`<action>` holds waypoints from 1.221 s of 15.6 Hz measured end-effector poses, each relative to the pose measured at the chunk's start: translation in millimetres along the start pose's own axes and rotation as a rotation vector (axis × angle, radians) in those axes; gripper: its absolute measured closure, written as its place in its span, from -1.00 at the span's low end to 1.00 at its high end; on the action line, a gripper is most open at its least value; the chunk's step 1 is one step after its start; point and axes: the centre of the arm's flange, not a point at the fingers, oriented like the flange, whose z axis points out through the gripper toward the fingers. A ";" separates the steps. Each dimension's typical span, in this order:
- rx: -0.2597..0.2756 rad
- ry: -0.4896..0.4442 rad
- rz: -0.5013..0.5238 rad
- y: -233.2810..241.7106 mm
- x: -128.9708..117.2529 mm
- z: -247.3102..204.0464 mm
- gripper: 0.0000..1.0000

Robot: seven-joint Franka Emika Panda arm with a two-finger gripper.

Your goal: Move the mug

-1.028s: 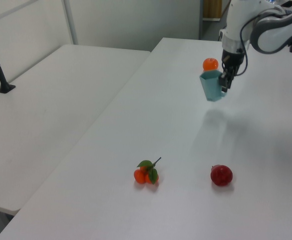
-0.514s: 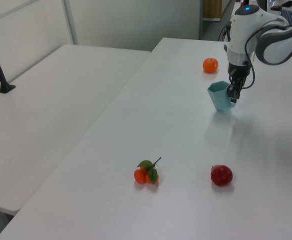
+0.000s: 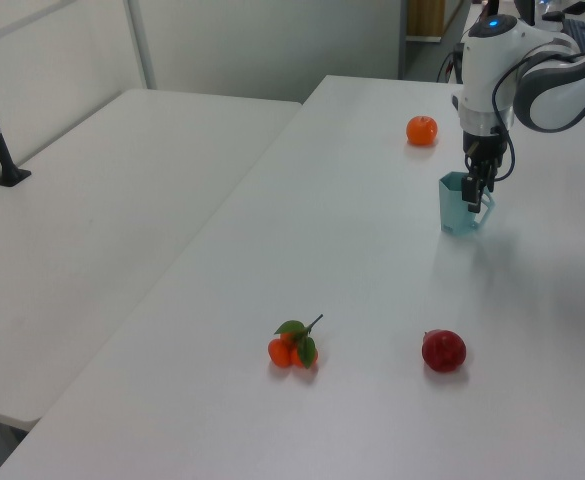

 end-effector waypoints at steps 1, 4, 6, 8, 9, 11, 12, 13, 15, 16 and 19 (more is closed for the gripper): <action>-0.009 -0.013 -0.008 1.5 0.0 -2.9 -0.59; -0.027 -0.043 -0.034 5.3 4.7 -20.8 -0.89; -0.037 -0.051 -0.058 3.5 9.6 -39.9 -1.00; -0.044 -0.051 -0.076 4.6 19.0 -67.7 -1.00; -0.041 -0.038 -0.078 6.1 25.2 -80.1 -1.00; 0.007 0.004 -0.051 8.5 42.1 -109.7 -1.00; 0.041 0.025 -0.044 10.2 51.2 -123.4 -1.00; 0.076 0.047 -0.048 14.4 61.0 -136.9 -1.00; 0.152 0.074 -0.086 27.3 75.6 -157.6 -1.00; 0.181 0.077 -0.115 34.1 79.3 -165.3 -1.00; 0.201 0.039 -0.187 46.9 77.2 -183.3 -1.00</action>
